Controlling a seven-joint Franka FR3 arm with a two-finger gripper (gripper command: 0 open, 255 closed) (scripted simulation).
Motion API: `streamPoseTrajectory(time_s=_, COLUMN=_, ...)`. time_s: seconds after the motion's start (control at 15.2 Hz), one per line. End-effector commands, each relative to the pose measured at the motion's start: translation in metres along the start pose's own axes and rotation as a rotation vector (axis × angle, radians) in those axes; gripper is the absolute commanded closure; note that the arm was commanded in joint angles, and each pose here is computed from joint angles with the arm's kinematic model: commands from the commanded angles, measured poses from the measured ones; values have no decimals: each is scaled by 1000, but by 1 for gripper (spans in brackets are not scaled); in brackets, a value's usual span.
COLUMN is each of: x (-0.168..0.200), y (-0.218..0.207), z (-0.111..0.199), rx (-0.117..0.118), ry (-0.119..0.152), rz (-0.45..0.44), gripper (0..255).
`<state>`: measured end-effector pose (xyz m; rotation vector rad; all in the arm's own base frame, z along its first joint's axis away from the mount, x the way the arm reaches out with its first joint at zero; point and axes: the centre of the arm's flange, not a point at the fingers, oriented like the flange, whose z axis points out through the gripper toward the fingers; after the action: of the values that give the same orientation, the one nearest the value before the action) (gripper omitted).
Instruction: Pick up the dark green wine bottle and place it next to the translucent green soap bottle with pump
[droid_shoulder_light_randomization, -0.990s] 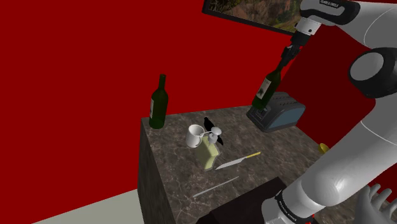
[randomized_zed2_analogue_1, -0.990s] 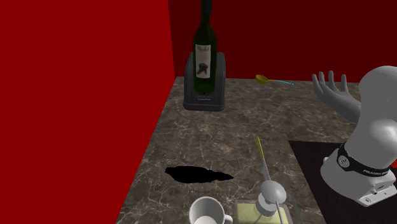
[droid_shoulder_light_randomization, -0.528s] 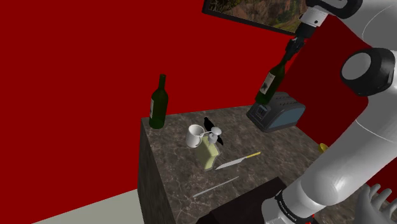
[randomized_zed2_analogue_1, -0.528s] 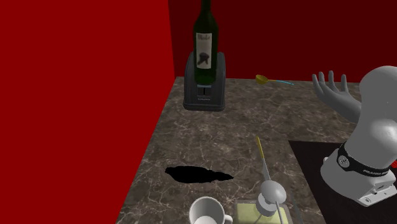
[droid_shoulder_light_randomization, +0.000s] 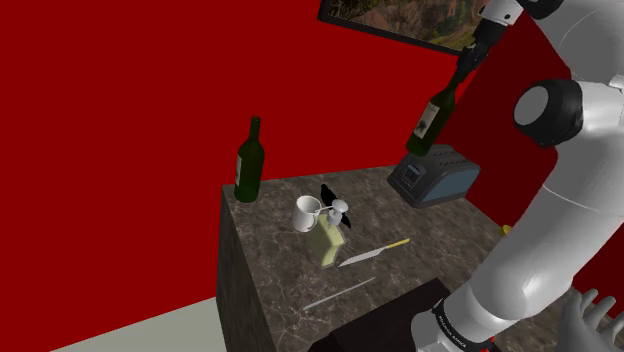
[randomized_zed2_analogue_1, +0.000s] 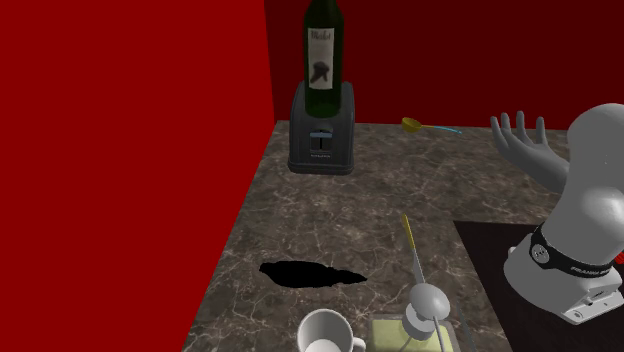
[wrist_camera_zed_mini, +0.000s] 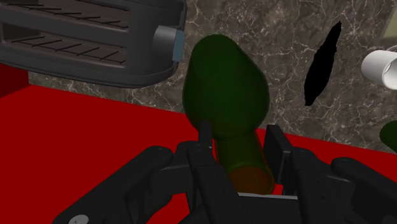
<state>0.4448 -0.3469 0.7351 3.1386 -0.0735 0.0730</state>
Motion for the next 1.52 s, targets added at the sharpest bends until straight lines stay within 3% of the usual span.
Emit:
streamPoseTrajectory(time_s=0.0, x=0, y=0, z=-10, rx=0, ry=0, rz=0, gripper=255)
streamPoseTrajectory(time_s=0.33, x=1, y=0, z=-32, rx=0, ry=0, rz=-1, gripper=255)
streamPoseTrajectory(time_s=1.45, x=-23, y=-223, z=-34, rx=0, ry=0, rz=0, gripper=255)
